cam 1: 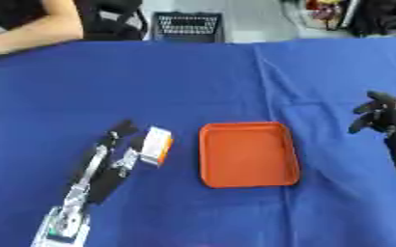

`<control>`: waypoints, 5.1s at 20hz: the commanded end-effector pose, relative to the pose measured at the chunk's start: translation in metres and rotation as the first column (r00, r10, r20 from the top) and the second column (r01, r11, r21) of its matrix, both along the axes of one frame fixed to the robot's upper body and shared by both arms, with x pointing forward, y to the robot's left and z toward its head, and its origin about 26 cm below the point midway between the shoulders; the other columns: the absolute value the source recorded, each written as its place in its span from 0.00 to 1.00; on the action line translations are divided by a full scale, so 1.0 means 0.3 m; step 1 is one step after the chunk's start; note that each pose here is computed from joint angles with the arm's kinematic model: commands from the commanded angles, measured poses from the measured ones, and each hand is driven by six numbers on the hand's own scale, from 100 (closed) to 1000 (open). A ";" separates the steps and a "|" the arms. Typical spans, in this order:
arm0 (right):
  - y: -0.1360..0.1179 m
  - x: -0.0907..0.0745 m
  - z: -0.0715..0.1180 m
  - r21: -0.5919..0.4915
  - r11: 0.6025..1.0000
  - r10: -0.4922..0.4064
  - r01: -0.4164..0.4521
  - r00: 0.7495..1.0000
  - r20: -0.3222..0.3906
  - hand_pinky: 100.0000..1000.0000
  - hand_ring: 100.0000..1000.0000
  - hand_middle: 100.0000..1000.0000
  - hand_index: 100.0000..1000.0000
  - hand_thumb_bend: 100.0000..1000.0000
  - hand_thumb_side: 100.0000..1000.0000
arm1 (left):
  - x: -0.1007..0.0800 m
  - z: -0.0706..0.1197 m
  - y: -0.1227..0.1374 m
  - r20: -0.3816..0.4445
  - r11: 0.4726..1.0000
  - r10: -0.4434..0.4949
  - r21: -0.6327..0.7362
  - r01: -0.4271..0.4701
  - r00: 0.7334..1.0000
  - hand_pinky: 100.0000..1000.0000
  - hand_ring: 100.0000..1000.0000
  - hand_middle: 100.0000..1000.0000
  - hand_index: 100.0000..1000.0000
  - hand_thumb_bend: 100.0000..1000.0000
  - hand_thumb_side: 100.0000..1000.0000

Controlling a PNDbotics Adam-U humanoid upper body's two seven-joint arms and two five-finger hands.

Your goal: Pick up objects on the table and place them in the box.

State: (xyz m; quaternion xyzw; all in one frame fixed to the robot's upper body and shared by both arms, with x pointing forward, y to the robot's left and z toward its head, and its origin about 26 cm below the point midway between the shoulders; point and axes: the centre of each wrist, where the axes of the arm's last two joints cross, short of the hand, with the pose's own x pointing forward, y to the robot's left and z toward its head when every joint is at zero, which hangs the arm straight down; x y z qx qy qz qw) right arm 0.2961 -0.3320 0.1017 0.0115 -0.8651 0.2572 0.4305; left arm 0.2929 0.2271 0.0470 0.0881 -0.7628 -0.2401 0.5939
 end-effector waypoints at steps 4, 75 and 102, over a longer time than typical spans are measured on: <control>-0.011 -0.001 0.018 -0.009 1.000 -0.006 0.006 1.000 0.018 0.49 0.50 0.61 0.87 0.00 0.90 | 0.006 0.029 0.002 0.031 1.000 0.005 0.002 -0.005 1.000 1.00 1.00 0.83 1.00 0.28 0.79; -0.014 -0.003 0.012 -0.018 1.000 -0.008 0.008 1.000 0.013 0.49 0.49 0.61 0.87 0.00 0.90 | 0.073 0.030 -0.125 0.161 0.818 0.188 0.520 -0.245 0.969 1.00 1.00 0.73 1.00 0.40 0.62; -0.014 -0.002 0.009 -0.019 1.000 -0.005 0.005 1.000 0.008 0.49 0.49 0.61 0.87 0.00 0.90 | 0.110 -0.011 -0.106 0.096 0.784 0.228 0.572 -0.241 0.969 1.00 1.00 0.57 1.00 0.53 0.70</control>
